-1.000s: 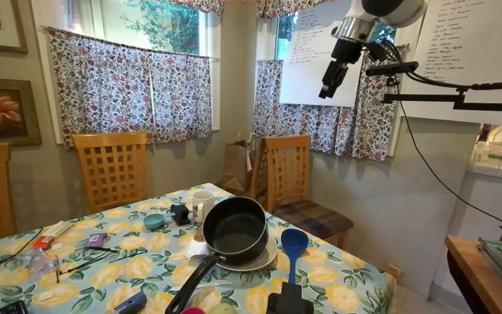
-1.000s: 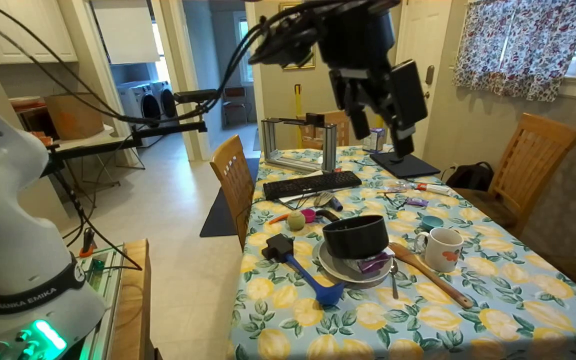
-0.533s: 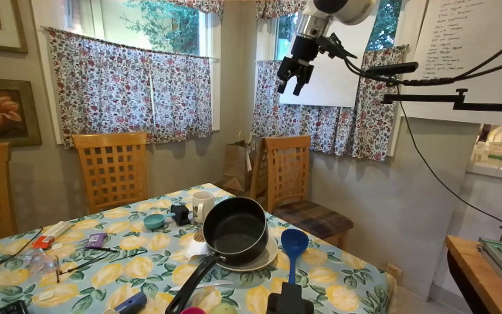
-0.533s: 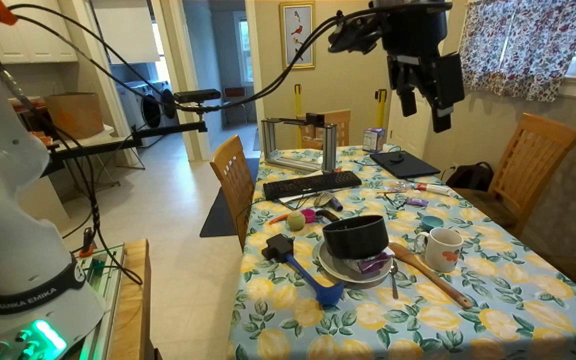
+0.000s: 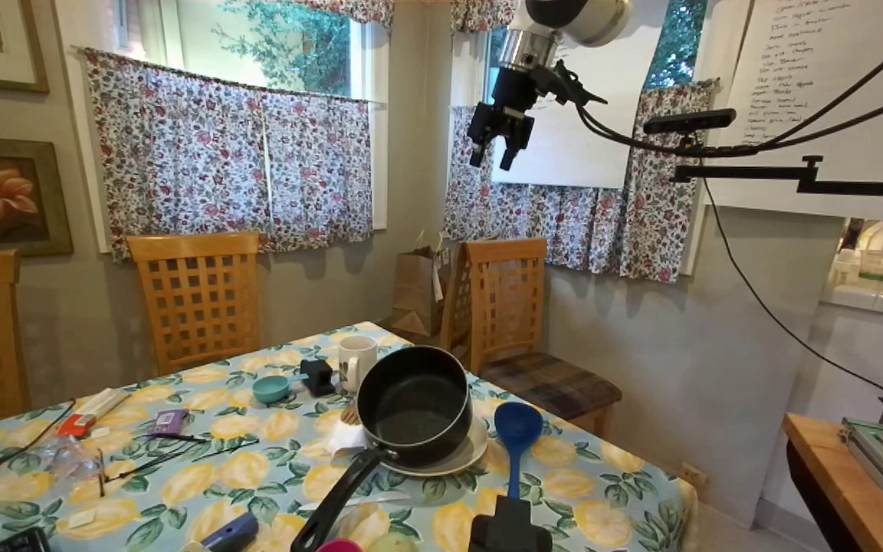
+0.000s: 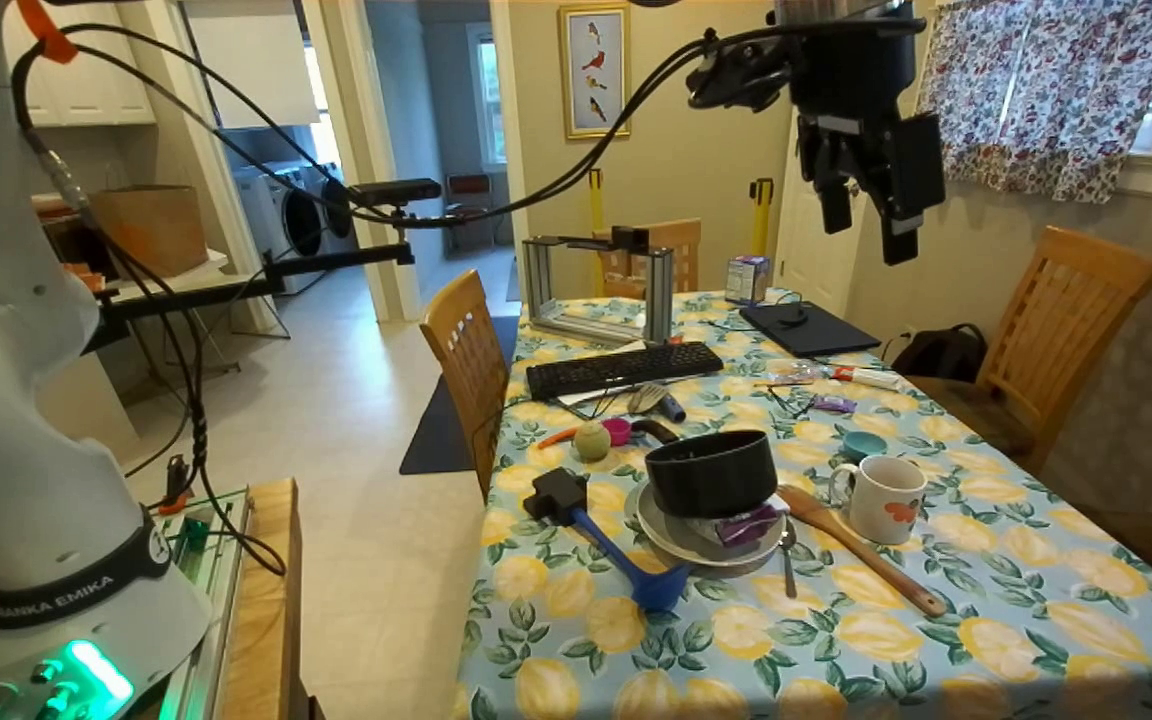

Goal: Move the white mug to the left

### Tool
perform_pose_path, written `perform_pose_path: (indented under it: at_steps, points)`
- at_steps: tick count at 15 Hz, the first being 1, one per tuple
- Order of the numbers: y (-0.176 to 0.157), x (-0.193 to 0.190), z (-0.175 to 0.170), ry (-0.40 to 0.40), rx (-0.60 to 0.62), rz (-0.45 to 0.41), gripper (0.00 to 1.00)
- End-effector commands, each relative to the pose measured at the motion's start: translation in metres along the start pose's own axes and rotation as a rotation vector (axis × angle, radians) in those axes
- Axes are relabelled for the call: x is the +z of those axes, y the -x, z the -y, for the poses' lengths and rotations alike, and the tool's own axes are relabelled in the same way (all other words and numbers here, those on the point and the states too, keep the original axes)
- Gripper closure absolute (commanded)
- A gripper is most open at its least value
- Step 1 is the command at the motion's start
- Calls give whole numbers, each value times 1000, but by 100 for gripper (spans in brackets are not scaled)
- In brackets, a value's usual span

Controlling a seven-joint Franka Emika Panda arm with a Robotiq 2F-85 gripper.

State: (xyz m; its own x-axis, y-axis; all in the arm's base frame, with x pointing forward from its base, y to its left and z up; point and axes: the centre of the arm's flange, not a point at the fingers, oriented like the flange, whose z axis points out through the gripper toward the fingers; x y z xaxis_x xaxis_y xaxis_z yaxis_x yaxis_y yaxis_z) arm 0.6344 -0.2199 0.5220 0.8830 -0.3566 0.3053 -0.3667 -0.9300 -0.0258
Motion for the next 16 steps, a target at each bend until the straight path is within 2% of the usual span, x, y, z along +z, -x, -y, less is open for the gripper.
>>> perform_pose_path:
  at_steps: [1,2,4,8,11,16]
  points:
    - [-11,7,2,-38,75,15,0]
    - [-26,18,8,8,166,13,0]
    - [-56,33,11,-20,269,12,0]
    - [-107,63,30,16,442,0,0]
    - [-126,91,49,53,491,16,0]
    - [-125,156,90,129,492,152,0]
